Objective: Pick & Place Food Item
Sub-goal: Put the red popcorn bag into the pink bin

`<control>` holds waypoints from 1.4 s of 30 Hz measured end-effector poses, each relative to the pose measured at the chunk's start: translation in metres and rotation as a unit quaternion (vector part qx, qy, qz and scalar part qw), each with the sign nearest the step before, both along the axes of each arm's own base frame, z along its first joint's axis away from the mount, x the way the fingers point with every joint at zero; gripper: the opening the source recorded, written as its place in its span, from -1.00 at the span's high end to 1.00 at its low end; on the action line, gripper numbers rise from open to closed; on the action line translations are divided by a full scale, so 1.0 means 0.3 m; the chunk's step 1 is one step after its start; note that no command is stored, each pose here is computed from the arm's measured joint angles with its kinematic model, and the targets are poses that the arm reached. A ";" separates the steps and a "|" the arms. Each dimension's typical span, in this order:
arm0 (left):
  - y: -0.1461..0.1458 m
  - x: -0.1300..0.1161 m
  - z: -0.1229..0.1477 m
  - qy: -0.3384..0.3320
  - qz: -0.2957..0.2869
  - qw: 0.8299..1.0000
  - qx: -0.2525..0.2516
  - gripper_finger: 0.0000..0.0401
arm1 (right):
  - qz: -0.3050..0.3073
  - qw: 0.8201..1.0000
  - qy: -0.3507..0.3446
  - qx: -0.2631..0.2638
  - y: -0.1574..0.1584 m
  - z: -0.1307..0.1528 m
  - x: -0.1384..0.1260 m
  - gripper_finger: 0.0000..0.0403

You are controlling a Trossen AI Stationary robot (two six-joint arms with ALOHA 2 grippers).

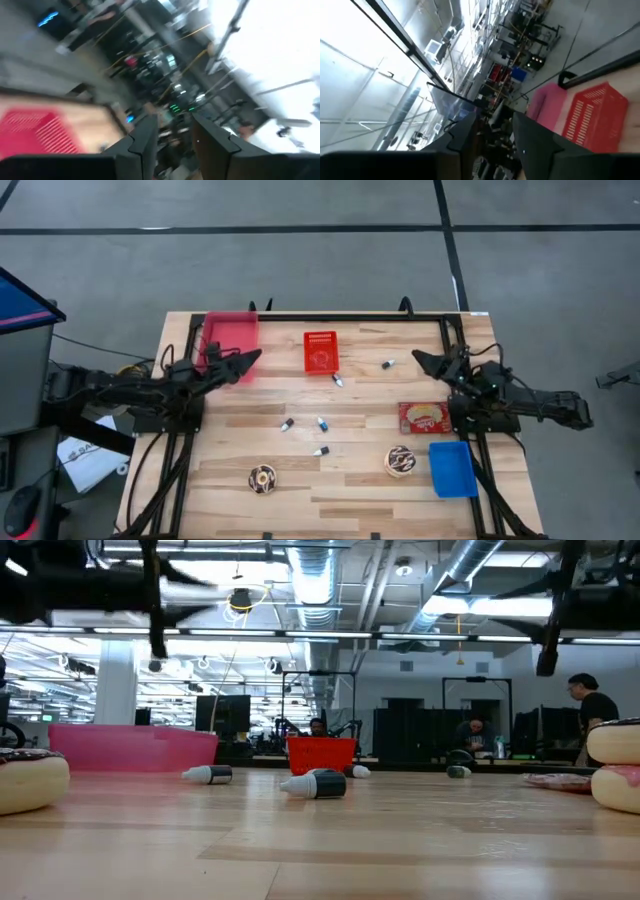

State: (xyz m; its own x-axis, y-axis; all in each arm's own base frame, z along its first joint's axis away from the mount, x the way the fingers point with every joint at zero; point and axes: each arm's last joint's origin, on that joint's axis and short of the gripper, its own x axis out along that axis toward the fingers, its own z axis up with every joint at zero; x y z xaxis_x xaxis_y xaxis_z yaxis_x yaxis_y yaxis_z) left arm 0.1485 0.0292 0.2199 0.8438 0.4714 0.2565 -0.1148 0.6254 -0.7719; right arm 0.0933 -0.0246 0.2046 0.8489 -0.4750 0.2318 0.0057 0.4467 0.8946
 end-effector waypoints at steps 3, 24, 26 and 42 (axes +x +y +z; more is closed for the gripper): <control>-0.001 -0.002 0.072 -0.047 0.012 0.998 0.045 0.44 | -0.018 0.999 0.015 -0.025 0.003 0.045 0.003 0.41; -0.016 0.256 0.184 0.281 -0.232 0.929 0.059 0.44 | 0.147 0.839 0.524 0.024 0.069 0.381 -0.030 0.41; -0.013 0.277 0.180 0.268 -0.232 0.933 0.058 0.44 | 0.174 0.808 0.562 0.032 0.077 0.391 -0.023 0.41; -0.002 0.224 0.257 0.203 -0.197 0.957 0.060 0.44 | 0.418 0.588 0.693 -0.015 -0.005 0.210 0.323 0.22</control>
